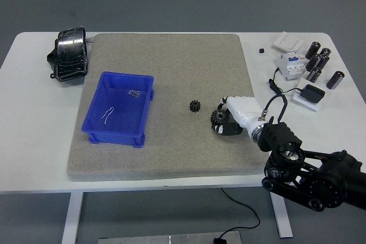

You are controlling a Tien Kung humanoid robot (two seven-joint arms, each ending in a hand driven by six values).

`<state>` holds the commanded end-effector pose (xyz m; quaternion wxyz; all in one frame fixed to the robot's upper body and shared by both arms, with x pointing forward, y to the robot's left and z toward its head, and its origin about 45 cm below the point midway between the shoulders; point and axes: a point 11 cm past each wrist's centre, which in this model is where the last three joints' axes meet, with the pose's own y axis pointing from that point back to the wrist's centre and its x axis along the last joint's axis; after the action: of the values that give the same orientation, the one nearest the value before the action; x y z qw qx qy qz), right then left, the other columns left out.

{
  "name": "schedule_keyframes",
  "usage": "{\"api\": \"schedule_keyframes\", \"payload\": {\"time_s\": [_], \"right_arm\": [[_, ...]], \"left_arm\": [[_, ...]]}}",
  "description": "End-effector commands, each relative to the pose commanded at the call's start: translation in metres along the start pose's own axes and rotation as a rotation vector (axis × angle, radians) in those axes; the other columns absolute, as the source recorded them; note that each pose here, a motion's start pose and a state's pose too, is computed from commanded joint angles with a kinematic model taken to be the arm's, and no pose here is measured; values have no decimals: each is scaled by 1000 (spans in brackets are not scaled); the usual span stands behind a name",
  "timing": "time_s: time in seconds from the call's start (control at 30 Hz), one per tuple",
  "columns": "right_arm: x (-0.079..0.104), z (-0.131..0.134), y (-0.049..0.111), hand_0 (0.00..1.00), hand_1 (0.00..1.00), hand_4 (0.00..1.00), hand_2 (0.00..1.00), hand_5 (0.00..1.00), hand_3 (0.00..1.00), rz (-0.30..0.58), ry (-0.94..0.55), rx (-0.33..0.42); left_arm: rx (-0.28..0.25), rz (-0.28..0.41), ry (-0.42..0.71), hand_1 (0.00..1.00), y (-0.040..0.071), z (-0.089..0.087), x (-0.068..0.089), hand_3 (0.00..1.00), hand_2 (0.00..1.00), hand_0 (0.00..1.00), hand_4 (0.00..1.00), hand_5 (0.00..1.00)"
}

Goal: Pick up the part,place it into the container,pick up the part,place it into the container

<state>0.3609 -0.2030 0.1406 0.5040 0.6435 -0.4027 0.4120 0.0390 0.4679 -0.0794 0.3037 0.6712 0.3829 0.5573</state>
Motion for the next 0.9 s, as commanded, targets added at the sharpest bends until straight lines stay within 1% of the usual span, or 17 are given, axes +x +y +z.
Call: {"api": "schedule_keyframes", "payload": {"time_s": [0.13, 0.17, 0.33, 0.37, 0.53, 0.6, 0.73, 0.9], "right_arm": [[0, 0, 0, 222, 381, 552, 420, 105, 619, 8, -3, 1], [0, 0, 0, 224, 363, 283, 360, 2, 479, 9, -3, 1], [-1, 1, 0, 224, 363, 283, 360, 2, 479, 10, -3, 0], [-1, 2, 0, 221, 359, 273, 335, 15, 438, 11, -3, -1], [2, 2, 0, 221, 359, 273, 335, 15, 438, 30, -7, 4], [7, -1, 0, 219, 360, 260, 333, 2, 435, 48, -11, 15], [21, -14, 0, 219, 360, 260, 333, 2, 435, 102, -31, 61], [39, -41, 1, 215, 365, 256, 322, 6, 430, 174, -68, 141]], "left_arm": [[-2, 1, 2, 651, 0, 0, 0, 646, 631, 673, 744, 550], [-3, 1, 3, 651, 0, 1, 0, 647, 631, 672, 745, 556], [-5, 1, 6, 651, 0, 1, -1, 647, 631, 672, 745, 556], [-5, 1, 6, 650, 0, 1, 0, 649, 630, 672, 743, 564], [-7, 3, 9, 650, 0, 2, 0, 649, 630, 672, 743, 564], [-8, 2, 8, 650, 1, 2, 0, 651, 631, 672, 744, 570], [-10, 3, 6, 650, 1, 3, 0, 651, 631, 672, 744, 570], [-13, 4, 4, 650, 1, 5, 0, 651, 633, 672, 744, 573]]}}
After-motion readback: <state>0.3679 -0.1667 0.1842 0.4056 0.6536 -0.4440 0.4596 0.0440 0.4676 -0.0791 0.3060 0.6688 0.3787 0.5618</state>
